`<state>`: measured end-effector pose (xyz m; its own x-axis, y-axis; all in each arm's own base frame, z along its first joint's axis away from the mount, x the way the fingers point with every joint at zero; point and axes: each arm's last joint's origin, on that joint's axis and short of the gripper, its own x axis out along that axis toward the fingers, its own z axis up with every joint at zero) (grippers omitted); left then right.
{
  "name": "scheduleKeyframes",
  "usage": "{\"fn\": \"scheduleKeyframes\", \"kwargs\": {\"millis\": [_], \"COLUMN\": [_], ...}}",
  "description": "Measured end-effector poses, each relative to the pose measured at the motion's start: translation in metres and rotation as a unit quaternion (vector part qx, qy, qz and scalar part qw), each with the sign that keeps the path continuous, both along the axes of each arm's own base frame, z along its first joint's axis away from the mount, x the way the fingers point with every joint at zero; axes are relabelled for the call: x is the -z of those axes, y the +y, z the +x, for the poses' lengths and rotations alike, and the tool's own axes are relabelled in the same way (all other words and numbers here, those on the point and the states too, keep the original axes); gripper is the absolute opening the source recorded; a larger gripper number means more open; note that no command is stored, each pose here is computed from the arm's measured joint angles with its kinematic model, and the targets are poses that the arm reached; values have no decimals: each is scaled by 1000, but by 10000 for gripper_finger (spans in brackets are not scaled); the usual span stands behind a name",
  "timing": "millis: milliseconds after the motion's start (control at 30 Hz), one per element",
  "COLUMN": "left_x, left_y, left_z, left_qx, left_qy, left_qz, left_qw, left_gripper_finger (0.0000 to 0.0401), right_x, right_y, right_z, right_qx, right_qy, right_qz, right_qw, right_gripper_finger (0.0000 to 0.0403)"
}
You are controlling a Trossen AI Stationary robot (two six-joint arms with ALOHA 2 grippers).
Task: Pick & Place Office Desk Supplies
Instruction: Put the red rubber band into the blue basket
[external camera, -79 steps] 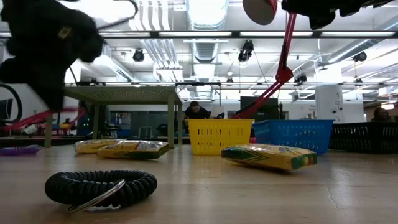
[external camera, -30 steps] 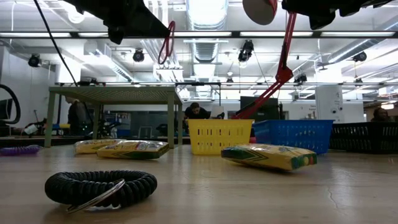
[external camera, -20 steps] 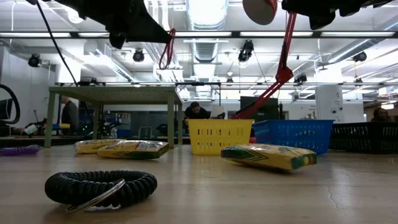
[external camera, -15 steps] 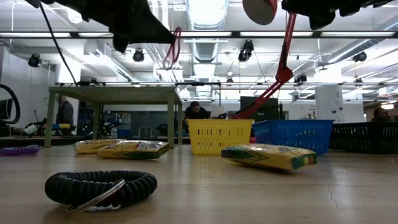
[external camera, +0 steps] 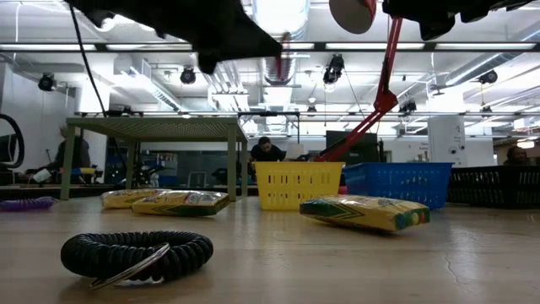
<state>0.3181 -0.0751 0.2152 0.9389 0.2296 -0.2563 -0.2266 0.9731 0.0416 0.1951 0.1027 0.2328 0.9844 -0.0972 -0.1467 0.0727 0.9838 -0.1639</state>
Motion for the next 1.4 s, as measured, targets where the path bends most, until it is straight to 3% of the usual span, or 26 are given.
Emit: {"fn": "scheduleKeyframes", "kwargs": {"millis": [267, 600, 833, 1133, 1400], "left_x": [24, 28, 24, 52, 60], "left_y": [11, 35, 61, 87, 92], "left_z": [49, 98, 119, 142, 151], "left_qx": [-5, 20, 28, 21, 16], "left_qy": [28, 74, 88, 102, 123], "left_qz": [3, 35, 25, 15, 13], "left_qw": [1000, 996, 995, 994, 992], "left_gripper_finger": [0, 0, 0, 0, 0], "right_x": [0, 0, 0, 0, 0], "right_y": [0, 0, 0, 0, 0], "right_z": [0, 0, 0, 0, 0], "right_qx": [0, 0, 0, 0, 0], "right_qy": [0, 0, 0, 1, 0], "right_qz": [0, 0, 0, 0, 0], "right_qw": [1000, 1000, 1000, 1000, 1000], "right_gripper_finger": [76, 88, 85, 72, 72]}}
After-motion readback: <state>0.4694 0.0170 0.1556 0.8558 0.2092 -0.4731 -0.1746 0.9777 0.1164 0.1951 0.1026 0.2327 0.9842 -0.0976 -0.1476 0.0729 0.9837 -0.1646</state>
